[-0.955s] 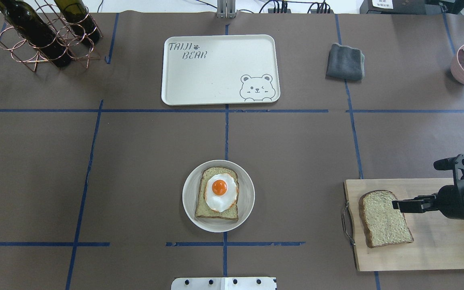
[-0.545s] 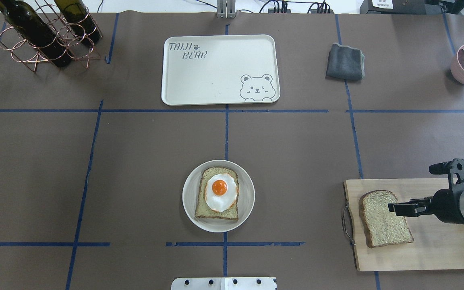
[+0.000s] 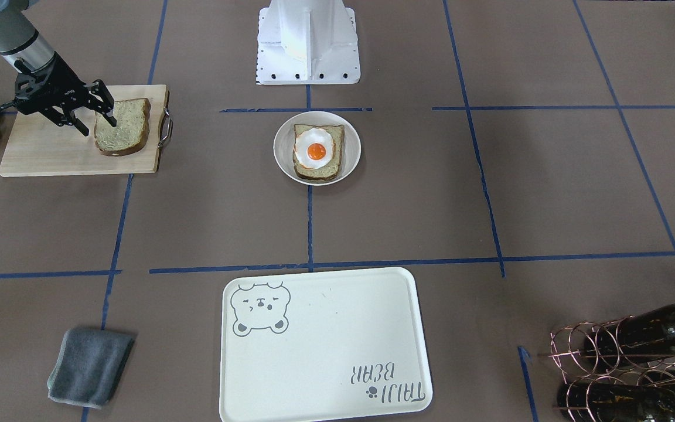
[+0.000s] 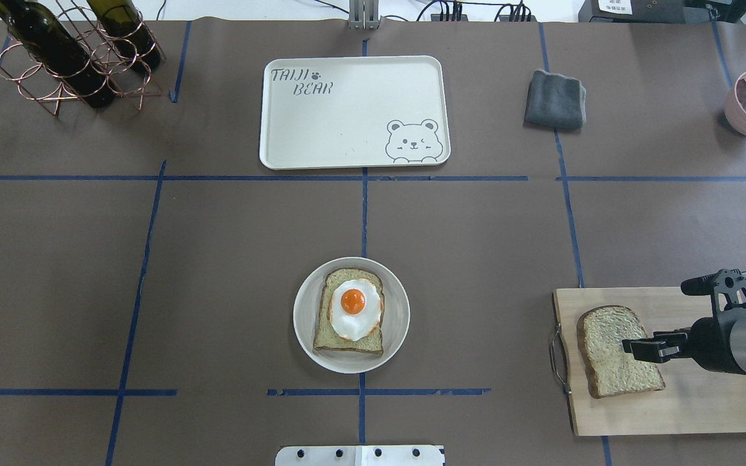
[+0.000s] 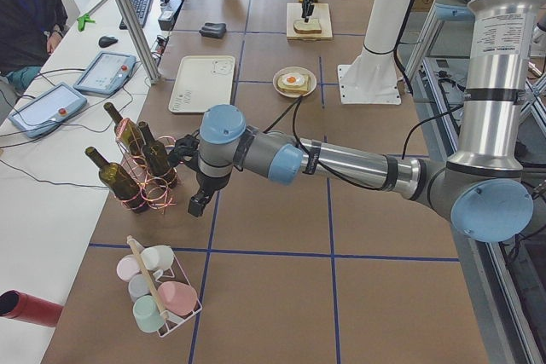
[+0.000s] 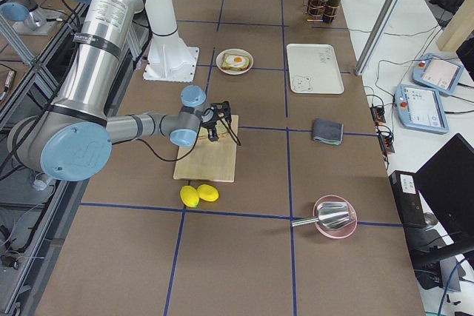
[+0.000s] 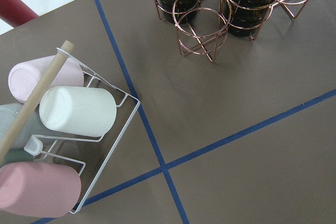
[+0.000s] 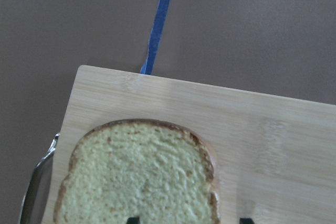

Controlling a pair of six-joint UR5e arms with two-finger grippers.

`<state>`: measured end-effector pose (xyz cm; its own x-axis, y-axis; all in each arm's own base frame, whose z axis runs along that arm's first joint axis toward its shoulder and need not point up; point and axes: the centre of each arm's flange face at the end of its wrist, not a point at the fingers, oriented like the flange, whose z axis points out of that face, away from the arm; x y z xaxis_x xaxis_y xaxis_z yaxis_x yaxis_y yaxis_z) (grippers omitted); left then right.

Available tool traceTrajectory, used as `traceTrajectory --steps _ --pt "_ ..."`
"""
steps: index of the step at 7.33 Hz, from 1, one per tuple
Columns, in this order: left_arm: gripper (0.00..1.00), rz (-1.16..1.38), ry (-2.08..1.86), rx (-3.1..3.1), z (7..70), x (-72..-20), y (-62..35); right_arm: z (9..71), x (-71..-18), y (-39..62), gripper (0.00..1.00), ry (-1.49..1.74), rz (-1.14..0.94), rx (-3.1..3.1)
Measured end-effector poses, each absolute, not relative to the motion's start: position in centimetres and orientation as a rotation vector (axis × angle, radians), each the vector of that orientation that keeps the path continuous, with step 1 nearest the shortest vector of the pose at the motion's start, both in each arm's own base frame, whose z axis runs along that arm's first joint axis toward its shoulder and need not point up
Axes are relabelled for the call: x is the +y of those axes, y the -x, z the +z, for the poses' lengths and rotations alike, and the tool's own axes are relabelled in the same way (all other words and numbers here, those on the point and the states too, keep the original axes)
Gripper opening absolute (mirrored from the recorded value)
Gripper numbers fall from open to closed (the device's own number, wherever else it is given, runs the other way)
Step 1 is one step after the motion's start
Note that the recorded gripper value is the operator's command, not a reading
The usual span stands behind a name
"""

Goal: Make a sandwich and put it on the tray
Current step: 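Reach the right gripper down to the bread slice on the wooden board, then grasp the bread slice edge with the right gripper and lift it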

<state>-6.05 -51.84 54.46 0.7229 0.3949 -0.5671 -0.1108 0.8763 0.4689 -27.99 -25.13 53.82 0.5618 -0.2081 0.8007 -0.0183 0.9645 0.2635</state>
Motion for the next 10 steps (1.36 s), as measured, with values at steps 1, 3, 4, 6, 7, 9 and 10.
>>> traceTrajectory --steps 1,3,4,6,7,9,10 --pt "1.00 0.289 -0.425 0.713 54.5 -51.8 6.1 54.1 -24.9 27.9 0.46 -0.251 -0.116 -0.963" --pt "1.00 0.291 -0.425 0.712 54.5 -51.8 6.1 54.3 -24.8 27.9 0.00 -0.249 -0.118 -0.959" --pt "1.00 0.291 -0.426 0.712 54.5 -51.8 6.1 54.2 -24.8 27.9 0.00 -0.248 -0.119 -0.959" --pt "1.00 0.293 -0.426 0.711 54.5 -51.8 6.1 54.0 -24.7 28.0 0.00 -0.249 -0.122 -0.964" --pt "1.00 0.293 -0.426 0.711 54.5 -51.8 6.1 53.7 -24.6 28.0 0.00 -0.249 -0.126 -0.971" --pt "1.00 0.293 -0.426 0.710 54.5 -51.8 6.1 52.7 -24.6 28.0 0.00 -0.250 -0.133 -0.991" --pt "1.00 0.293 -0.425 0.710 54.6 -51.8 6.1 52.4 -24.5 28.0 0.00 -0.246 -0.138 -1.002"
